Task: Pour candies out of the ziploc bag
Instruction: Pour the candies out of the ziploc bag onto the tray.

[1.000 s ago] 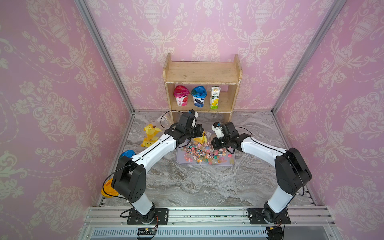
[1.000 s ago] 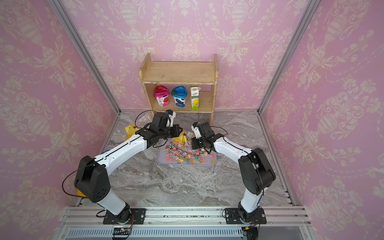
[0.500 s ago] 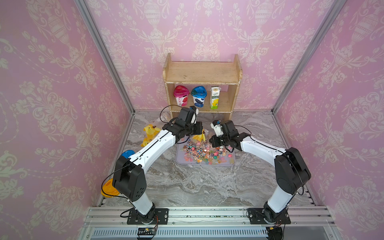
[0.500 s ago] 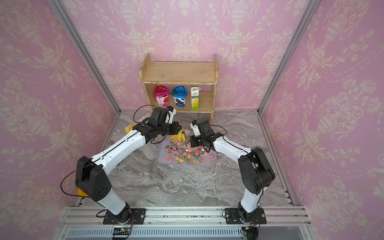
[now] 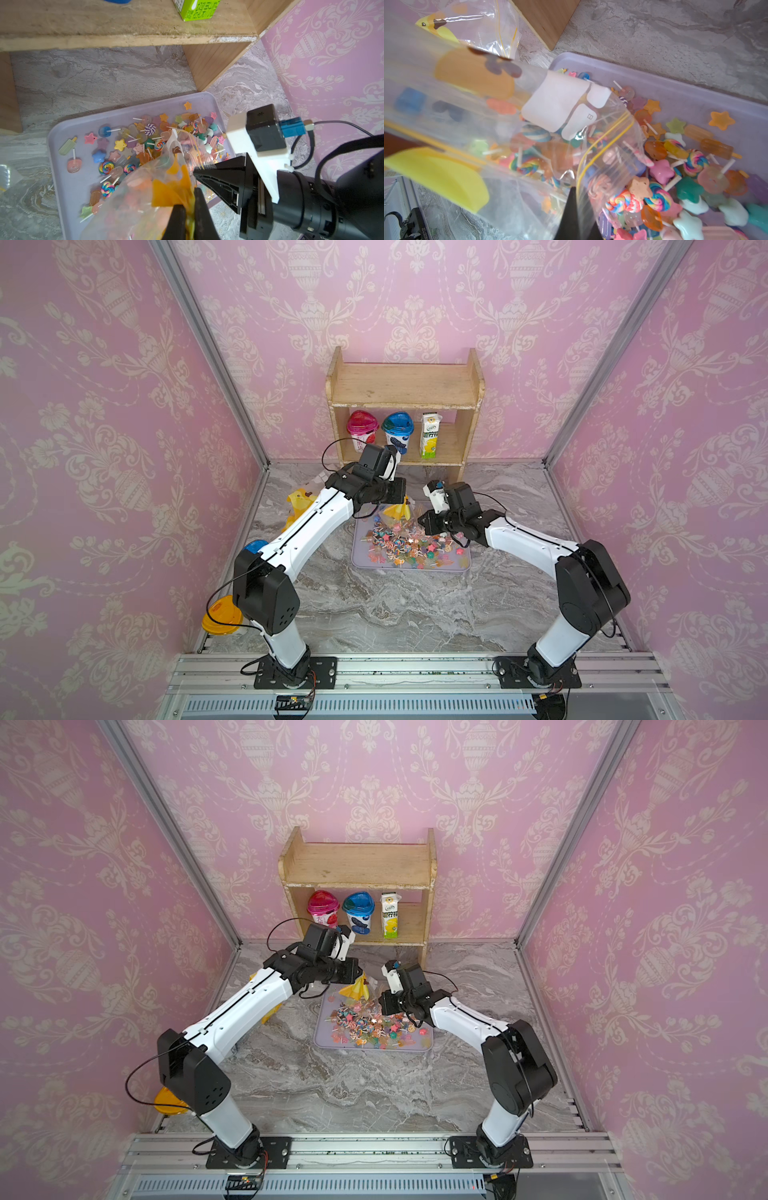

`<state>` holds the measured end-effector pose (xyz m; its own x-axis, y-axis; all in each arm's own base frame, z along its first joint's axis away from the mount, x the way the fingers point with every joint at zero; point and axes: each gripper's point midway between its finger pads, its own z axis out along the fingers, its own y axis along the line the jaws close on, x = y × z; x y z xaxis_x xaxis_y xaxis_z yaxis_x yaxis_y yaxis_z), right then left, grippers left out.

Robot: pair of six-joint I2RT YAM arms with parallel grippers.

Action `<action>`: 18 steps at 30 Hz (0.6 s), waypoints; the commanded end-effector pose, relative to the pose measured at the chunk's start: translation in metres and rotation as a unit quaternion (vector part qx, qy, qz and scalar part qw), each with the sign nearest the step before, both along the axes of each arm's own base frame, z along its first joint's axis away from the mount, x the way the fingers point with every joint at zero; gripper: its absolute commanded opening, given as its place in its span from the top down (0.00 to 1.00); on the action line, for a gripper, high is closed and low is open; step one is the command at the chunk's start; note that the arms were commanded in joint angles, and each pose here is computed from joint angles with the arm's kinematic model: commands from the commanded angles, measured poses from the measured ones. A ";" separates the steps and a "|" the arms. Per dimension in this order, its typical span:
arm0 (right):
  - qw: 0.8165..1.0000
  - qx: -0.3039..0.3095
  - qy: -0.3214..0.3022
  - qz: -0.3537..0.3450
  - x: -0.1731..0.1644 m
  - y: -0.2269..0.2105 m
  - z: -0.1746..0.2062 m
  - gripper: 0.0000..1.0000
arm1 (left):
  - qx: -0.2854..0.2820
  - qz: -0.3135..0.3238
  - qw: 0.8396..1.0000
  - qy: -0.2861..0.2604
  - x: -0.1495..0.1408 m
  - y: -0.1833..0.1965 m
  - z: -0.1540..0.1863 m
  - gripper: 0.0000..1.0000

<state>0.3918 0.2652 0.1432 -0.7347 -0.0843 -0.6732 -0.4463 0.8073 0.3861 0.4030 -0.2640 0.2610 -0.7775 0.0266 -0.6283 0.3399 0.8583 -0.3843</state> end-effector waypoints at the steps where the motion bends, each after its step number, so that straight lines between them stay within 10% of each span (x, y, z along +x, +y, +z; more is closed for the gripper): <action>1: 0.998 -0.025 0.048 -0.020 -0.014 -0.019 -0.026 1.00 | -0.002 0.004 0.997 -0.073 0.013 0.004 0.050 1.00; 18: 0.998 -0.002 0.069 -0.009 -0.013 -0.008 -0.036 1.00 | 0.029 0.004 0.995 -0.092 0.010 0.014 0.068 1.00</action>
<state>0.3933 0.2724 0.1530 -0.7226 -0.0481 -0.6896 -0.4664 0.7703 0.4349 0.3973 -0.2579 0.2773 -0.7695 0.0897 -0.6323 0.3638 0.8753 -0.3185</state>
